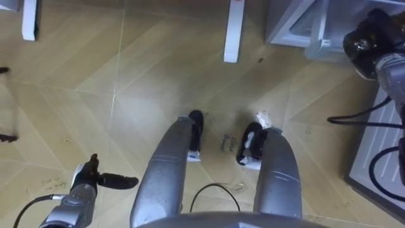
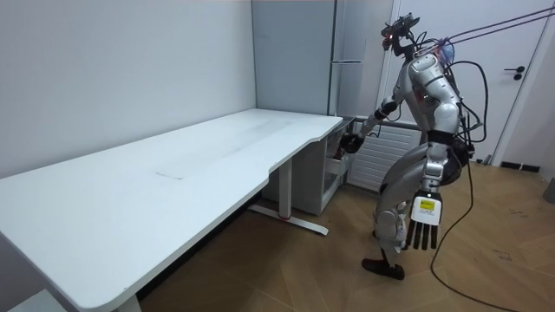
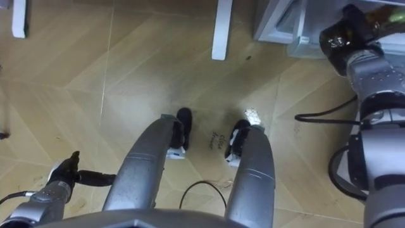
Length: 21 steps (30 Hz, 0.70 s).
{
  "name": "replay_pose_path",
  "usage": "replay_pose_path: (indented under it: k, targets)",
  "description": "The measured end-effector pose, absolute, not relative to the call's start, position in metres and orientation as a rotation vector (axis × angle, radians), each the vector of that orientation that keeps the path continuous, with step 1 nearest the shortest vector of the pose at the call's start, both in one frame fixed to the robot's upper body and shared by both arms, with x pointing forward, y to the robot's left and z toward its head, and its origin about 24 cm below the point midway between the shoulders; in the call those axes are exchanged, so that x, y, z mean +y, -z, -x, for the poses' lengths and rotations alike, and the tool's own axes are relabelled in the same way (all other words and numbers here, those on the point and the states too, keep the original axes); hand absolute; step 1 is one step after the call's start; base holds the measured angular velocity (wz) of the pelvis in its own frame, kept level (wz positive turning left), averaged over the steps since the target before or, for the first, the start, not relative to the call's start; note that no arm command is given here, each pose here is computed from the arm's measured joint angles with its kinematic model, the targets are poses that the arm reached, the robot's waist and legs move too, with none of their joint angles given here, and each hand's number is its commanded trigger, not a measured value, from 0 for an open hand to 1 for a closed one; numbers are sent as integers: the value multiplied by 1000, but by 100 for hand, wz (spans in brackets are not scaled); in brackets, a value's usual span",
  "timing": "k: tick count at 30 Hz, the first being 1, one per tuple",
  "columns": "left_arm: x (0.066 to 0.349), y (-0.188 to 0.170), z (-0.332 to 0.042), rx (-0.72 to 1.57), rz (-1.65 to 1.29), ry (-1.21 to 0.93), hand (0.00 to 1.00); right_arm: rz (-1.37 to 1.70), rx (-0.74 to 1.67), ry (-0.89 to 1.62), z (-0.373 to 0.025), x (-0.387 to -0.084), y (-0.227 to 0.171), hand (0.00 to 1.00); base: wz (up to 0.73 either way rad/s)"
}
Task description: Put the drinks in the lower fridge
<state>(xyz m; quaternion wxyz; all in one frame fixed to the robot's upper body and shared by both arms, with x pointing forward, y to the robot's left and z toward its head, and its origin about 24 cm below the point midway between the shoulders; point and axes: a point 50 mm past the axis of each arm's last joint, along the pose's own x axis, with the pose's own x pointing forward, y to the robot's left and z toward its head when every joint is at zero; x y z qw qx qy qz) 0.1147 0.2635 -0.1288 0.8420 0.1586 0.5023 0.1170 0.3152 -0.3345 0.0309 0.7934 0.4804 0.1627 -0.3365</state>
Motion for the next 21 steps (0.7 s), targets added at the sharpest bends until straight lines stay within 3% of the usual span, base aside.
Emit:
replay_pose_path:
  k: [21]
  targets:
    - [270,117,-113,990,-391,-304,0,-1108,342,830,-304,-350,-27,100,-1]
